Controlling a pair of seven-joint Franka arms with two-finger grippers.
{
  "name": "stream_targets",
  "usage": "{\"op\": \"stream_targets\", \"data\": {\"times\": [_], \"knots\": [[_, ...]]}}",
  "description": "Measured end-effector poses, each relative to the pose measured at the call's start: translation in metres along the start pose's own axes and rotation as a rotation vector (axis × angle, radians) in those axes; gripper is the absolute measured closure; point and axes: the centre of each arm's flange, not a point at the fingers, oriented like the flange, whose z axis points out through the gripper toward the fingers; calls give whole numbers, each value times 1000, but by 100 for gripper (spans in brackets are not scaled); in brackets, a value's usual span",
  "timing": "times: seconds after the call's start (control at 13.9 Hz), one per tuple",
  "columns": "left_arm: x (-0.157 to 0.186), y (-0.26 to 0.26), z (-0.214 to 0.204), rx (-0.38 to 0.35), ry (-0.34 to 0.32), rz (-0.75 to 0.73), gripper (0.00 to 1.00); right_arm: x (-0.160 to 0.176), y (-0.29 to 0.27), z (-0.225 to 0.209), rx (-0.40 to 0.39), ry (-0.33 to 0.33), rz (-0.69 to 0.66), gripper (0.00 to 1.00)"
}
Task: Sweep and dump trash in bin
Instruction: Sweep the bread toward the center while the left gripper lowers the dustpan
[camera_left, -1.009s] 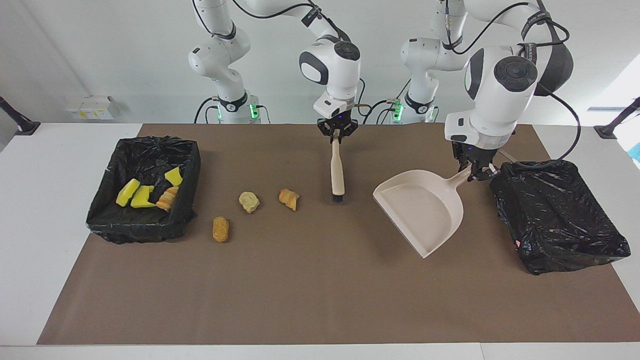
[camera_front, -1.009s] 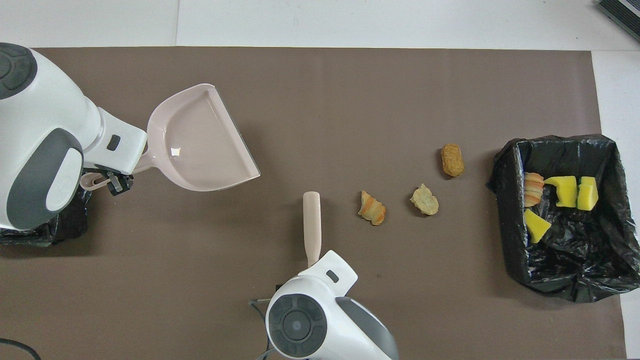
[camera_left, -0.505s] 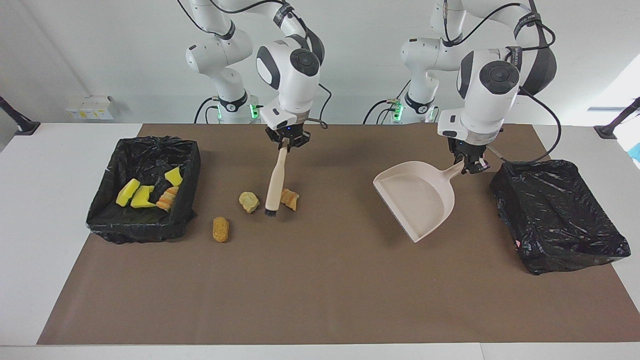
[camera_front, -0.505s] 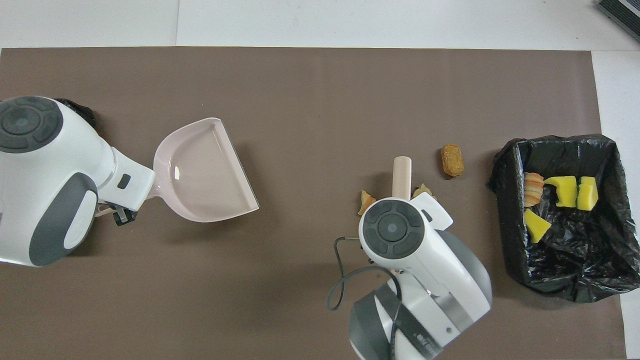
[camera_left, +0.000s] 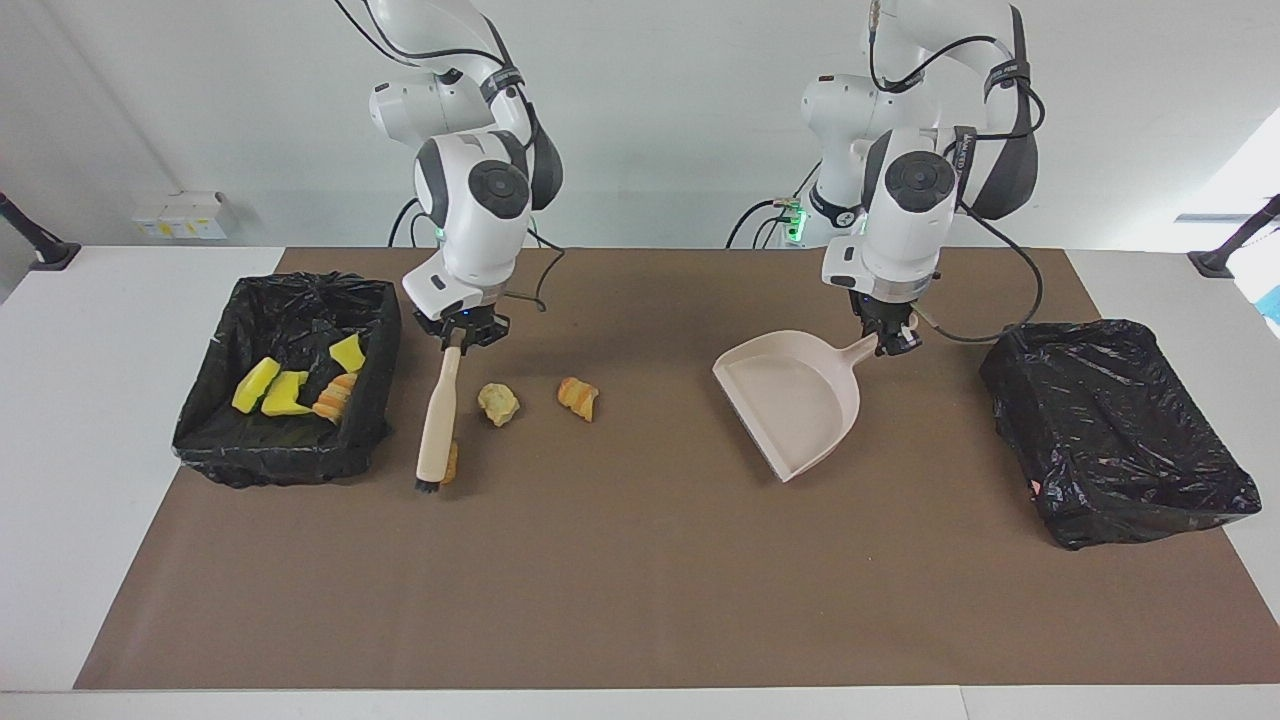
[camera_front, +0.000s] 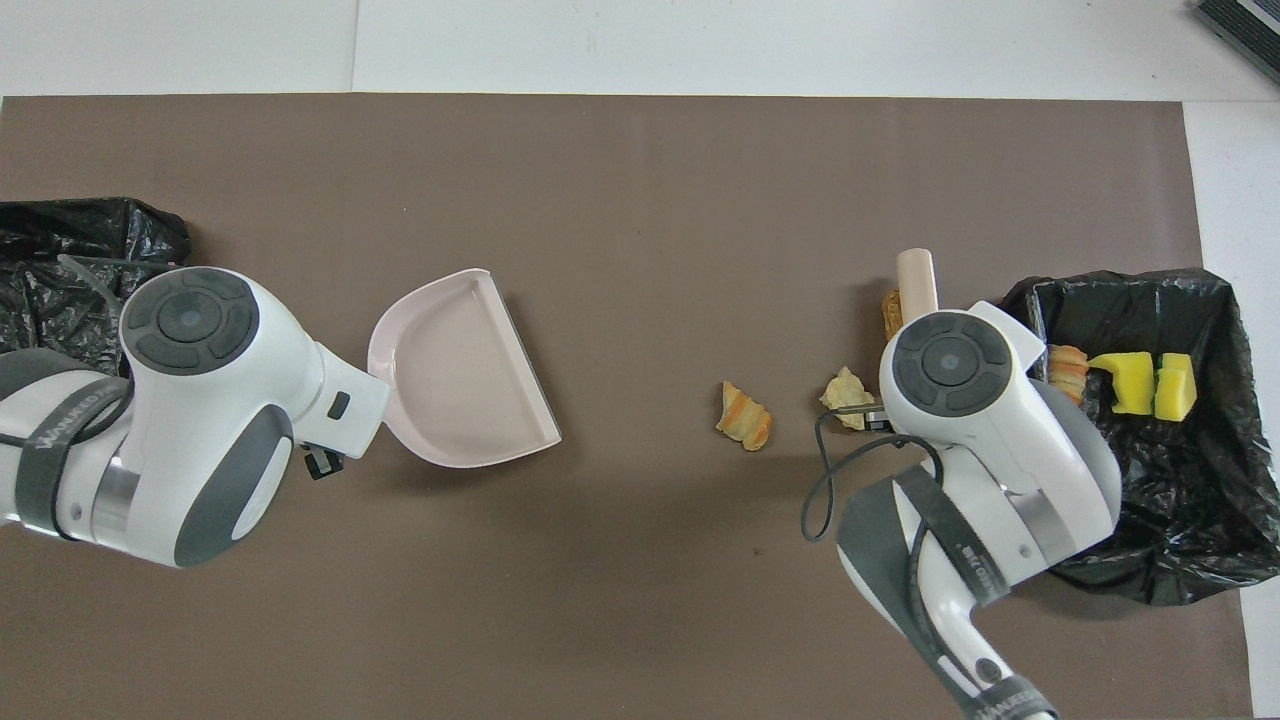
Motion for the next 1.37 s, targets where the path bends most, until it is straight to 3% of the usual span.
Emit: {"op": "stream_targets", "data": {"times": [0.14,0.43,0.72,1.37], "knots": [[3,5,6,-5,-5,-4,69,2,21,23,16,-2,-18,74],[2,10,15,-17,-17,-50,69,-15,7,45,50,-26,-33,74],[-8,28,36,-47,-45,-28,69,-28,-32,28,190,-55,-14,74],[28,69,20,42,25,179,69,-56,-135,-13,349,-55,-105,74]]}}
